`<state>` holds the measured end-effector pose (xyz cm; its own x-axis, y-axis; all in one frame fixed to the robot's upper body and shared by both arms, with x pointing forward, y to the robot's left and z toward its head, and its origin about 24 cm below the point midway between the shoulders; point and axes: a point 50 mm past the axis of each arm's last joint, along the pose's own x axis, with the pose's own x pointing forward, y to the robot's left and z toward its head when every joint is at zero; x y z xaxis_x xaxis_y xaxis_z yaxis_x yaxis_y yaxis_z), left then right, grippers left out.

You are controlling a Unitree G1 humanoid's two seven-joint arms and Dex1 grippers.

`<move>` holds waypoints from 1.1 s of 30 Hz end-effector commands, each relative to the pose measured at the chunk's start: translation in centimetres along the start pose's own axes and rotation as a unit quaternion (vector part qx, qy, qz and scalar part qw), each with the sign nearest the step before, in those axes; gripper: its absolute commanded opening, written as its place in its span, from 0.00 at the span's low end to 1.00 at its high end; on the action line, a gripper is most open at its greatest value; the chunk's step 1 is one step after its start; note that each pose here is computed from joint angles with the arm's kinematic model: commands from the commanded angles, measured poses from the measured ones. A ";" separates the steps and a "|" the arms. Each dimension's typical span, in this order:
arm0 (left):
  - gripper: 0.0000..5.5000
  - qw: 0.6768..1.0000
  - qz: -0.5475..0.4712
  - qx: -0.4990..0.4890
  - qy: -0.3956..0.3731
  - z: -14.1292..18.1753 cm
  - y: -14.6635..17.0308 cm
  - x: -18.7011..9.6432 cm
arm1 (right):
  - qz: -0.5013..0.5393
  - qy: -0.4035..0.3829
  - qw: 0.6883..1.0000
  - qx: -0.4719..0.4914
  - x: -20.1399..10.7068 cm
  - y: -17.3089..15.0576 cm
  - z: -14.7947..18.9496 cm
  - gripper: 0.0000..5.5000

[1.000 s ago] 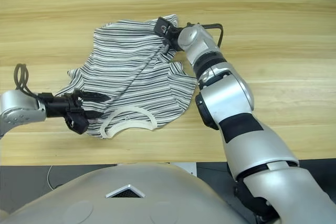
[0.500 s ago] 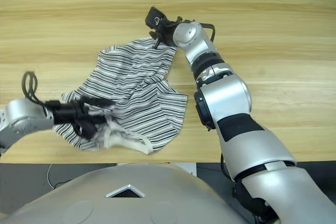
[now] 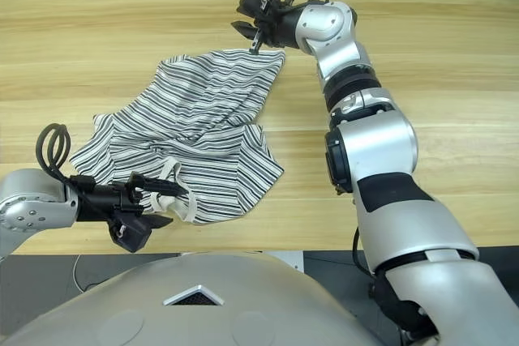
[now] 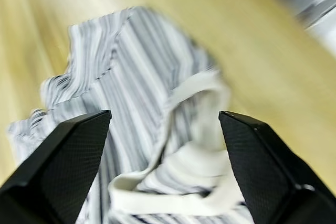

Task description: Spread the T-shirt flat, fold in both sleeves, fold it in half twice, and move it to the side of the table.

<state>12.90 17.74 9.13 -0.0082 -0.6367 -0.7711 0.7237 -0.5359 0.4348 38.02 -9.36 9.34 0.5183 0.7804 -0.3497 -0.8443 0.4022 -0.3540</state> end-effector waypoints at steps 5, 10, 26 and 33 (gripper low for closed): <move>0.69 0.986 0.167 0.007 -0.014 -0.4 8.3 -5.7 | 0.307 -0.108 0.935 0.141 -5.8 6.4 -1.4 0.23; 0.69 0.967 0.237 -0.092 -0.034 -6.2 10.8 -5.0 | 0.336 -0.103 0.918 0.185 -8.1 9.2 -1.7 0.23; 0.69 0.912 0.276 -0.230 0.197 -19.5 11.0 0.9 | 0.381 0.021 0.913 0.143 -8.5 13.6 -3.2 0.23; 0.69 0.884 0.282 -0.236 0.290 -21.1 8.8 0.7 | 0.358 0.213 0.905 0.089 -6.3 13.2 -9.0 0.23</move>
<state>34.56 23.14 3.56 0.7142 -0.3291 -0.6178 0.6889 0.1741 0.7037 24.83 -11.55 2.15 -0.2381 0.7722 -0.5891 -0.9668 -0.1303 0.2199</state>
